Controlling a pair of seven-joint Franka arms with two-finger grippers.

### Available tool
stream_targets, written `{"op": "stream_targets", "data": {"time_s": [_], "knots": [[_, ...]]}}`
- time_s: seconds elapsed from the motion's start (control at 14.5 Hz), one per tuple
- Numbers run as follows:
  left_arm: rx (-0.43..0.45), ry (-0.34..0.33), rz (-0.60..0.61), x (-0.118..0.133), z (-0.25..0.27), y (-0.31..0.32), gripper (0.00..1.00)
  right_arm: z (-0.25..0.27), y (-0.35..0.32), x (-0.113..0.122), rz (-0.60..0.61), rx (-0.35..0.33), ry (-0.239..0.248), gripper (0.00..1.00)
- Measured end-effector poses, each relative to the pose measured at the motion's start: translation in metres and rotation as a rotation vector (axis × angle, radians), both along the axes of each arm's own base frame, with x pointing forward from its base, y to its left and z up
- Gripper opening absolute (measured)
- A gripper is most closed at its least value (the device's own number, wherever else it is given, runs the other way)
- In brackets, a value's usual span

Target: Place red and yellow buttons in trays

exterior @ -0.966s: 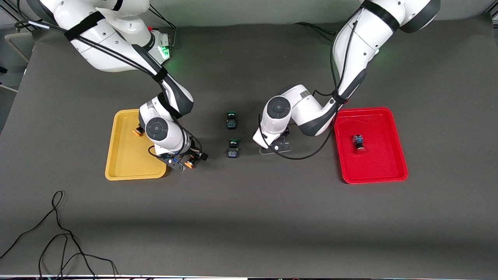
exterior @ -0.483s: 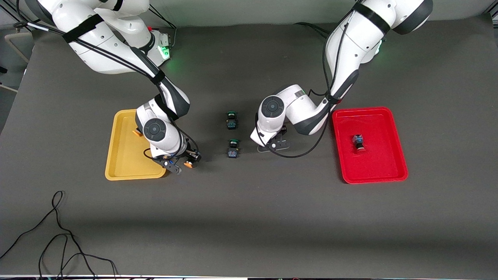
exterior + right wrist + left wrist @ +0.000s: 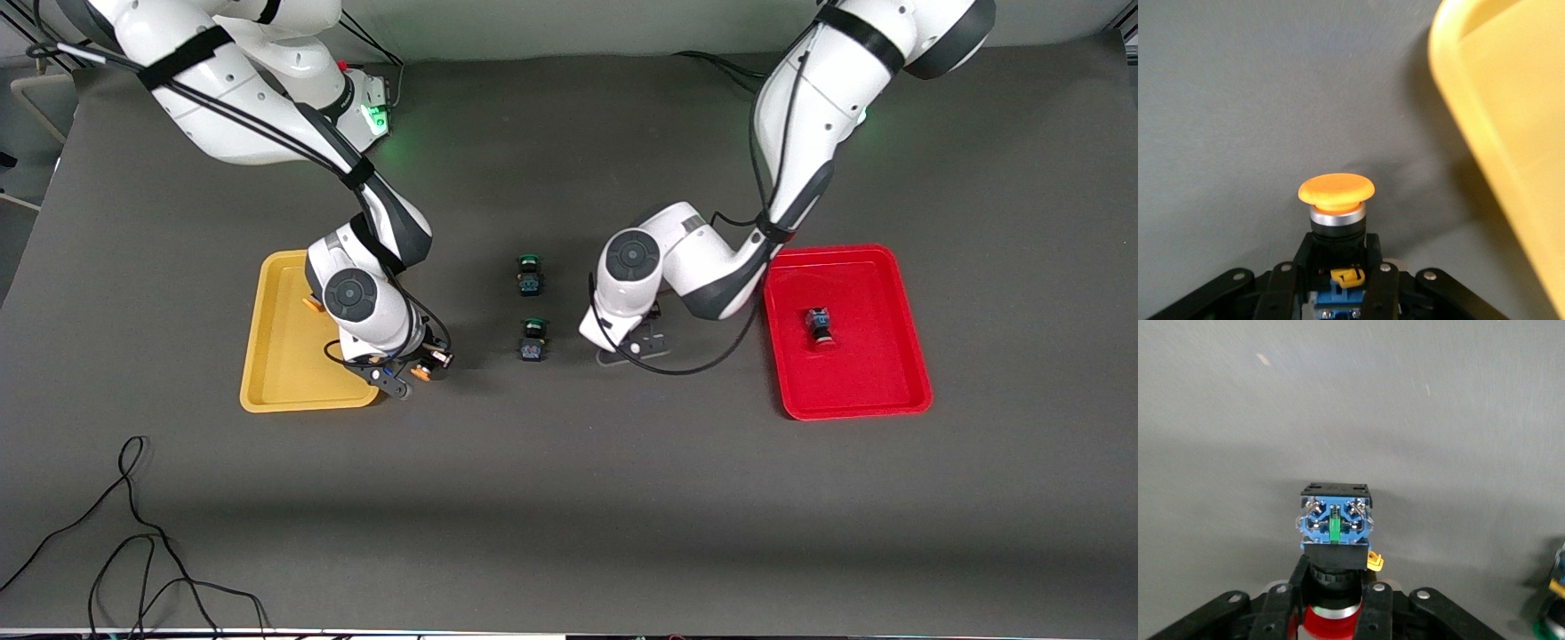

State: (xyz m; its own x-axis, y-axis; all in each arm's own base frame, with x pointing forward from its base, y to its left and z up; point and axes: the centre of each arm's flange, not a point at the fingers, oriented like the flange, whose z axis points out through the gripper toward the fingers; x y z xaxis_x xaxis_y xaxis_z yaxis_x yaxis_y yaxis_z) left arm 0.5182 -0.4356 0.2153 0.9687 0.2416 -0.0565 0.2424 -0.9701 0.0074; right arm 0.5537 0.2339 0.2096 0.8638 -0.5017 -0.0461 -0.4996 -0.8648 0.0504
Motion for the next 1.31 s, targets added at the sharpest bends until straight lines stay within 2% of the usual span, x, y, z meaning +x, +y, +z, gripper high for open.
{"op": "stream_targets", "data": {"time_s": [0.14,0.28,0.41,0.62,0.83,0.9,1.03,1.17,1.31], "knots": [[-0.007,0.032,0.011,0.018,0.036,0.023,0.33,0.053,-0.004,0.005,0.006,-0.049,0.0,0.33],[-0.022,0.093,-0.009,0.037,0.08,0.065,0.33,0.108,-0.014,0.004,0.031,-0.076,0.001,0.33],[-0.009,0.147,-0.046,0.055,0.107,0.129,0.33,0.153,-0.049,0.007,0.051,-0.013,0.021,0.33],[-0.017,0.2,-0.107,0.067,0.106,0.241,0.33,0.184,-0.149,0.018,0.061,0.111,0.034,0.33],[-0.017,0.24,-0.17,0.062,0.089,0.353,0.33,0.159,-0.205,0.007,0.067,0.127,0.048,0.33],[-0.001,0.243,-0.189,0.06,0.082,0.387,0.33,0.14,-0.21,0.001,0.076,0.124,0.03,0.33],[0.023,0.212,-0.199,0.053,0.061,0.439,0.33,0.094,-0.213,-0.015,0.085,0.111,-0.009,0.33],[0.033,0.163,-0.212,0.039,0.029,0.464,0.33,0.048,-0.214,-0.026,0.083,0.098,-0.009,0.33],[0.027,0.137,-0.23,0.023,-0.001,0.469,0.33,0.015,-0.215,-0.028,0.079,0.09,0.002,0.33]]}}
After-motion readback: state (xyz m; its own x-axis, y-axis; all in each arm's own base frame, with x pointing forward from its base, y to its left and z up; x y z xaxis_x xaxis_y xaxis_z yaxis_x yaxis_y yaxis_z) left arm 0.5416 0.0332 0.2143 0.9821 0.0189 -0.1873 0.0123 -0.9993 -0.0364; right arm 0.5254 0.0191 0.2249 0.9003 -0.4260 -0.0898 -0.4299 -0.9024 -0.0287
